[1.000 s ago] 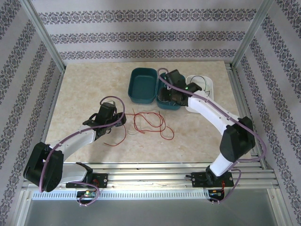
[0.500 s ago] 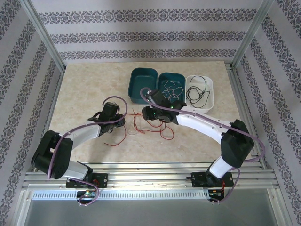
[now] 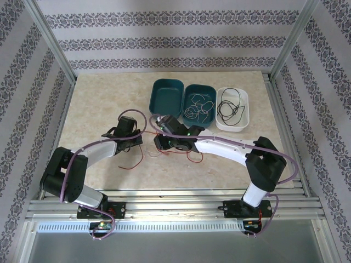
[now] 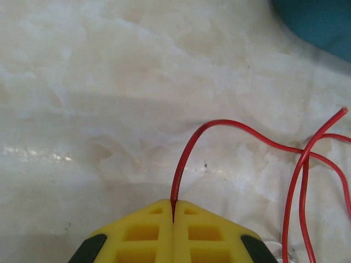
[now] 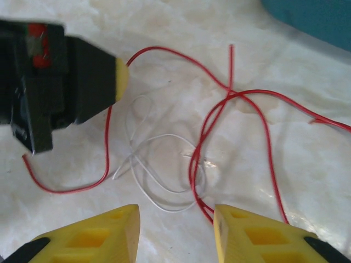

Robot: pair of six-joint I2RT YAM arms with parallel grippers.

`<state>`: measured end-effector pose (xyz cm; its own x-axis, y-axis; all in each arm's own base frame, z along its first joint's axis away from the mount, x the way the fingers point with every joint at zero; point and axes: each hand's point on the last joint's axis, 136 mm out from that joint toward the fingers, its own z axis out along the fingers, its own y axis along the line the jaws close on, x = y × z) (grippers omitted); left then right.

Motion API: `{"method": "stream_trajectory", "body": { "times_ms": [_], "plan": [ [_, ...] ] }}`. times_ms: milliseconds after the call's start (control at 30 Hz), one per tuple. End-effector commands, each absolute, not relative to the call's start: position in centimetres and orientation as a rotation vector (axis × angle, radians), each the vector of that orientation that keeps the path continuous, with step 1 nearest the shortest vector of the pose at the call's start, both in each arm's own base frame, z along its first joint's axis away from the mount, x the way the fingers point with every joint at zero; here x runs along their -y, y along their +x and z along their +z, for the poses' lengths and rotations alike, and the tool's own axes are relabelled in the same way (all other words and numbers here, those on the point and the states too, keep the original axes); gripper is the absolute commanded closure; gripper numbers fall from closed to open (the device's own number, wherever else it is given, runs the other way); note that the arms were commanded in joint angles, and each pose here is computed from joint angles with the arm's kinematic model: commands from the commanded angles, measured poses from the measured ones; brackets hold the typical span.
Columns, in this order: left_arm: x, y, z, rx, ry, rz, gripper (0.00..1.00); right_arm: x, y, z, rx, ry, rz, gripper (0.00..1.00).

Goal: Untangle the cables

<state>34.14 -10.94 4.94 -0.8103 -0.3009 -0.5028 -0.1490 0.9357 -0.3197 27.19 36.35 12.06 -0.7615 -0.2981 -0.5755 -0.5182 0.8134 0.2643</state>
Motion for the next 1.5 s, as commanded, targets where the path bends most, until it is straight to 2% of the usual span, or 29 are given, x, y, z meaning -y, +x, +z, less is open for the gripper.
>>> {"method": "stream_trajectory", "body": {
  "times_ms": [0,300,633,900,1467],
  "plan": [
    [10.8,34.9,5.4,-2.536,-0.254,-0.385,0.97,-38.2,26.2,11.3,-2.430,-0.755,0.573,0.60],
    [11.2,36.1,4.8,-2.553,-0.271,-0.569,0.97,-40.8,25.2,8.8,-2.403,-0.958,0.497,0.60],
    [11.1,37.4,4.7,-2.555,-0.275,-0.598,0.97,-42.1,26.1,6.0,-2.393,-1.122,0.264,0.59],
    [10.6,37.2,4.7,-2.565,-0.281,-0.579,0.97,-42.4,26.8,4.2,-2.424,-1.133,0.212,0.50],
    [9.6,36.9,4.5,-2.570,-0.285,-0.529,0.97,-40.5,25.5,1.4,-2.502,-1.129,0.225,0.53]
  ]
}}
